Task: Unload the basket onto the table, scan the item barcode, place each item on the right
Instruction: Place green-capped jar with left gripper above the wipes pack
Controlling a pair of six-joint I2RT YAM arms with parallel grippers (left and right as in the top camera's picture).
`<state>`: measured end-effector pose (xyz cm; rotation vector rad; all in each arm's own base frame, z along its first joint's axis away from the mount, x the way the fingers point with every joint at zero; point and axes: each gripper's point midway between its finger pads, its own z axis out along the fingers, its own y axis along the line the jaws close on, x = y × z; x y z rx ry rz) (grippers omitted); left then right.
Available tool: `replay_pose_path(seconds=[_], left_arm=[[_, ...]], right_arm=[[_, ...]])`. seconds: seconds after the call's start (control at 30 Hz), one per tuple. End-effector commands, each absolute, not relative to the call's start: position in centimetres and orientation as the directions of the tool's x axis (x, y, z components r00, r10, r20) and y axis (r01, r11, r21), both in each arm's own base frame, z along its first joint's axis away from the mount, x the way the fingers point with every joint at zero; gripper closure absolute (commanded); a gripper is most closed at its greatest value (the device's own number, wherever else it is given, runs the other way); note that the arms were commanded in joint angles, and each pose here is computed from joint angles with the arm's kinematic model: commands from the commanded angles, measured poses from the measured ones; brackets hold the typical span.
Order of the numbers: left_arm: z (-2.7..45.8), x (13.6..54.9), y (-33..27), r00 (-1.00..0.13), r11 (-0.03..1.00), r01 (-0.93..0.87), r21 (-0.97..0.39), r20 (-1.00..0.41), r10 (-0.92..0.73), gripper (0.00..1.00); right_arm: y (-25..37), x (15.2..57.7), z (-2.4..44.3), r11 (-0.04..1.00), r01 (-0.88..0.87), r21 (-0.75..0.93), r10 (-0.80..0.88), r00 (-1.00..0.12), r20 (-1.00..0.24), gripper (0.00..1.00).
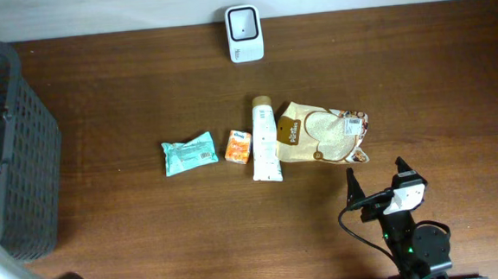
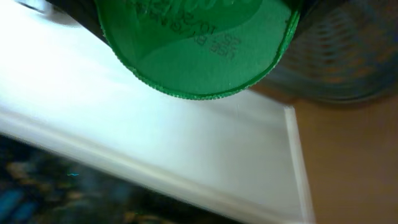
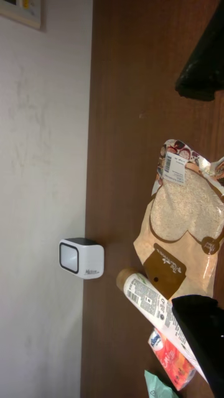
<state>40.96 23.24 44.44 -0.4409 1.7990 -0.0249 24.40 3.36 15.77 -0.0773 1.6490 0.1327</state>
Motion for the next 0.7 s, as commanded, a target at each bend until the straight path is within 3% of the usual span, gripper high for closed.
replay_pose_path(seconds=[0.0,0.1,0.17,0.27,0.43,0.67], left_arm=[[47.1,40.4,13.6,-0.259,0.938,0.027,-0.344,-0.909,-0.326,0.42],[43.9,41.2,6.1,-0.438,0.897,0.149,-0.415,-0.841,-0.317,0.38],[41.2,41.6,0.6,-0.547,0.883,0.246,-0.399,-0.81,-0.213,0.38],[37.0,42.1,-3.7,-0.661,0.912,0.229,-0.339,-0.742,-0.11,0.38],[30.5,43.2,-9.1,-0.771,0.95,0.245,-0.195,-0.633,0.069,0.39],[22.1,44.7,-14.4,-0.855,0.944,0.301,-0.132,-0.477,0.206,0.43]], right_arm=[[3.3,24.4,15.4,0.991,-0.128,0.032,0.021,-0.088,-0.996,0.02],[3.3,24.4,15.4,0.991,-0.129,0.032,0.021,-0.088,-0.996,0.02],[3.3,24.4,15.4,0.991,-0.128,0.032,0.021,-0.088,-0.996,0.02],[3.3,24.4,15.4,0.991,-0.128,0.032,0.021,-0.088,-0.996,0.02],[3.3,24.4,15.4,0.991,-0.128,0.032,0.021,-0.088,-0.996,0.02],[3.3,24.4,15.4,0.991,-0.128,0.032,0.021,-0.088,-0.996,0.02]])
